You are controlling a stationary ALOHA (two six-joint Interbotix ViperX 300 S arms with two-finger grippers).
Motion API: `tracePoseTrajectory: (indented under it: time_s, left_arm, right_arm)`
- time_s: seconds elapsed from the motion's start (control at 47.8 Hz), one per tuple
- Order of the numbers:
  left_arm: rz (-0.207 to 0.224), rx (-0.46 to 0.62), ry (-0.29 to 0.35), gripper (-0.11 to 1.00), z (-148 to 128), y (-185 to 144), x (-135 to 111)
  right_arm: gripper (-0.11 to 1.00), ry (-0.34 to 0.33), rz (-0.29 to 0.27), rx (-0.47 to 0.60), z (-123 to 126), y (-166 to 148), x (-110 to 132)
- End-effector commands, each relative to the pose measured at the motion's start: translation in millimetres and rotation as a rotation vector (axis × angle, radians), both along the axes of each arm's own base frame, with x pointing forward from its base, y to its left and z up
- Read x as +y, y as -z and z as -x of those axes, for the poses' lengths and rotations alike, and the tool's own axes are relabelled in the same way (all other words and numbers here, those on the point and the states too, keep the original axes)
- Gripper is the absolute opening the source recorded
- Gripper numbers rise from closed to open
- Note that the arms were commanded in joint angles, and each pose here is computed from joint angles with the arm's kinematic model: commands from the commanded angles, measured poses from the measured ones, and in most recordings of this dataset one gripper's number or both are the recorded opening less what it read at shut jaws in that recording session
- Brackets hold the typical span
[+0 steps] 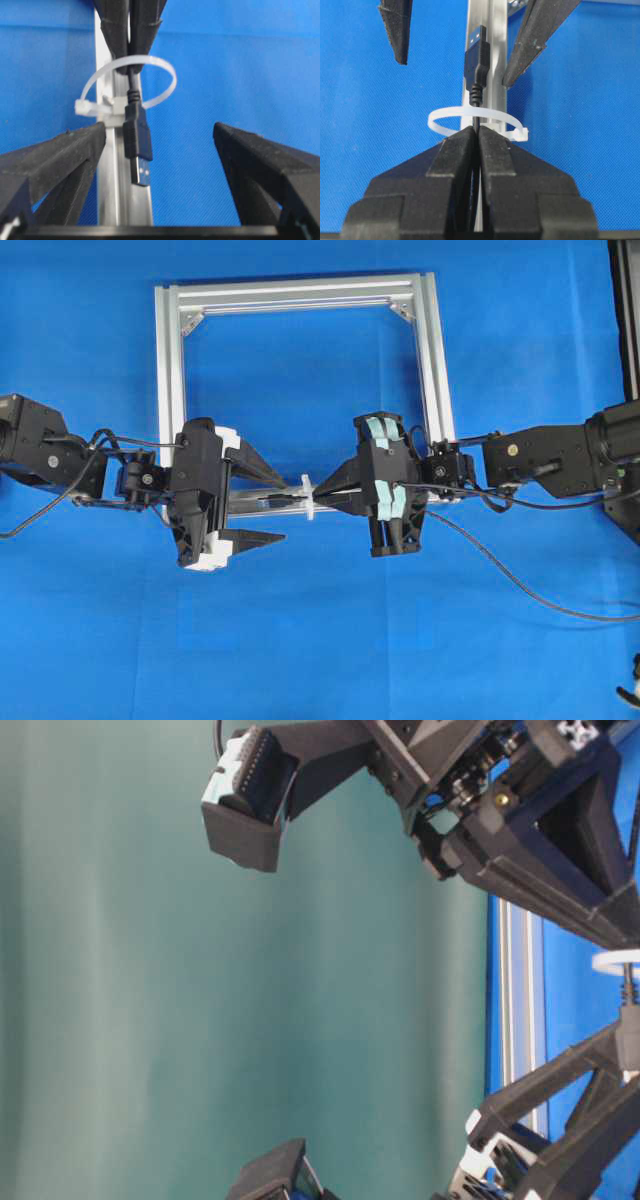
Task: Insert the wire through the string loop located in the center.
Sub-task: 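Move the open left gripper to the plug emerging from the loop, then close the left gripper on the USB plug left of the loop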
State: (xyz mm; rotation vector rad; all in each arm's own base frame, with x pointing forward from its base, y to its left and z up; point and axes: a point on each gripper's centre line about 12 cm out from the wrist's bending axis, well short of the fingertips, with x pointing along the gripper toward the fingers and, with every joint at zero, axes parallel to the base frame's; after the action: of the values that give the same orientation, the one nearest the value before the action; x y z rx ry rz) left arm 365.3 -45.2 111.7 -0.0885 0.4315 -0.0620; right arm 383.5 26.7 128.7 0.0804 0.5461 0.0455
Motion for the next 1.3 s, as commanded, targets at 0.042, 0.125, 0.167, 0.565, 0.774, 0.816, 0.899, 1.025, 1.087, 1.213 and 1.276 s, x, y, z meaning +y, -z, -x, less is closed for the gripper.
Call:
tracePoseTrajectory:
  time_s: [0.042, 0.125, 0.167, 0.565, 0.774, 0.816, 0.899, 1.025, 1.087, 1.213, 1.276]
  left_arm:
    - [0.001, -0.037, 0.003, 0.91, -5.1, -9.7, -0.8]
    - [0.001, -0.037, 0.003, 0.91, -5.1, -9.7, -0.8]
    - [0.001, -0.037, 0.003, 0.91, -5.1, -9.7, -0.8]
    - [0.003, -0.037, 0.002, 0.91, -5.1, -9.7, -0.8]
    - [0.003, -0.038, 0.002, 0.90, -5.1, -10.3, -0.8]
    - [0.003, -0.038, 0.002, 0.90, -5.1, -10.3, -0.8]
    - [0.003, -0.037, 0.002, 0.90, -5.1, -9.7, -0.8]
    - [0.003, -0.040, 0.002, 0.90, -5.6, -10.7, -0.9]
    - [0.003, -0.038, 0.002, 0.90, -5.5, -10.1, -0.9]
    - [0.003, -0.040, 0.004, 0.90, -5.9, -10.5, -1.5]
    - [0.003, -0.041, 0.002, 0.89, -6.4, -11.0, -1.0]
  right_arm:
    - [-0.02, -0.001, -0.005, -0.035, -4.9, -10.9, 1.5]
    - [-0.02, -0.002, -0.004, -0.037, -4.9, -11.5, 1.5]
    - [-0.02, -0.001, -0.005, -0.033, -4.5, -10.4, 1.5]
    - [-0.02, -0.003, -0.005, -0.035, -4.9, -10.9, 2.1]
    - [-0.02, -0.003, -0.005, -0.035, -4.9, -10.9, 2.1]
    - [-0.02, -0.004, -0.004, -0.035, -4.9, -10.9, 2.1]
    - [-0.02, -0.003, -0.005, -0.033, -4.4, -10.4, 2.0]
    - [-0.02, -0.003, -0.005, -0.035, -4.4, -11.0, 2.0]
    - [-0.02, -0.003, -0.005, -0.035, -4.9, -10.9, 2.1]
    - [-0.02, -0.003, -0.005, -0.035, -4.9, -10.9, 2.1]
    - [-0.02, -0.003, -0.005, -0.033, -4.4, -10.4, 2.0]
